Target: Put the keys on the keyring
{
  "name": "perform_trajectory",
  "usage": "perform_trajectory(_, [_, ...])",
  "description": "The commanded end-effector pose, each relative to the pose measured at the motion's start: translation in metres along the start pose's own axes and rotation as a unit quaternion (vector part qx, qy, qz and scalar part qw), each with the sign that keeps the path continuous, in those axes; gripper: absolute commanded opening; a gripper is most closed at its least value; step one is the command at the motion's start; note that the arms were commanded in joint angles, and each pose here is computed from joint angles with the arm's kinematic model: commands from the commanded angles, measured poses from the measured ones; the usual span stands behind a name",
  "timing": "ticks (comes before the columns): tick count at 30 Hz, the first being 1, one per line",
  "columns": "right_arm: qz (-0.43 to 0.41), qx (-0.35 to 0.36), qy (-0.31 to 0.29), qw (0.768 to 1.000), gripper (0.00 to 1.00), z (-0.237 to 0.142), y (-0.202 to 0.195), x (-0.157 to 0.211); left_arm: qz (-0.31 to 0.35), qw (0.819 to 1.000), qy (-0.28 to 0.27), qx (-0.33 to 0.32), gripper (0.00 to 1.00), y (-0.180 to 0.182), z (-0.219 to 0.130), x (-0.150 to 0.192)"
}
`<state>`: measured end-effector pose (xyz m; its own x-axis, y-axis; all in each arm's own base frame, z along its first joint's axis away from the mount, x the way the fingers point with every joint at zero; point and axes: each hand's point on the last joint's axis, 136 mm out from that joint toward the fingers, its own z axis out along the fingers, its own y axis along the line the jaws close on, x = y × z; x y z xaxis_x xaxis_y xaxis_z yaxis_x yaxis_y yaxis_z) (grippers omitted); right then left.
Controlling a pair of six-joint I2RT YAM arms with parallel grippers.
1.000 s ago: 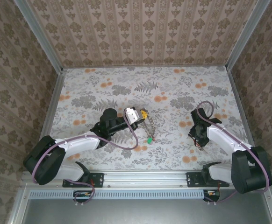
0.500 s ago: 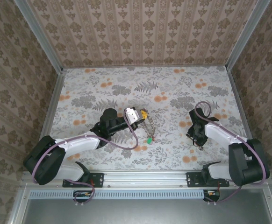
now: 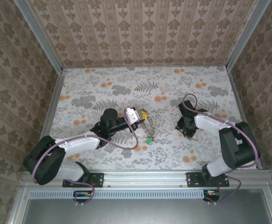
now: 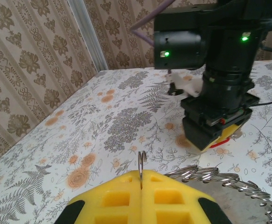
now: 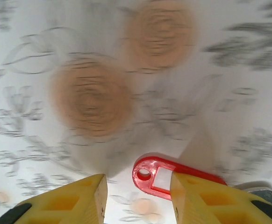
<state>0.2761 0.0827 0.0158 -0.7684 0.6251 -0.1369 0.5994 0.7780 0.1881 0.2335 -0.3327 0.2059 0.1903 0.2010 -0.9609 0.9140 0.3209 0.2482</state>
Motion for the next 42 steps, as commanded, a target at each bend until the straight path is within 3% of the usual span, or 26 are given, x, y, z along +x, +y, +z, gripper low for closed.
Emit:
perform_trajectory(1, [-0.018, -0.033, 0.033, 0.999, 0.42, 0.011, 0.027, 0.006, 0.017, 0.999, -0.049, -0.006, 0.0, 0.008, -0.003, -0.038])
perform_trajectory(5, [-0.044, -0.043, 0.015, 0.998, 0.42, 0.0, 0.042, -0.008, 0.02, 0.999, -0.044, -0.007, 0.0, 0.008, -0.004, -0.039])
perform_trajectory(11, [-0.072, 0.004, -0.041, 0.997, 0.44, -0.024, 0.013, -0.029, 0.021, 0.999, -0.044, -0.004, 0.0, 0.008, -0.004, -0.042])
perform_trajectory(29, [-0.061, 0.017, 0.021, 0.998, 0.48, 0.003, -0.021, -0.008, 0.017, 0.999, -0.046, 0.006, 0.0, 0.004, 0.0, -0.048])
perform_trajectory(42, [-0.061, -0.054, 0.062, 0.995, 0.48, -0.002, -0.007, 0.024, 0.018, 0.999, -0.047, 0.011, 0.0, -0.001, 0.001, -0.05])
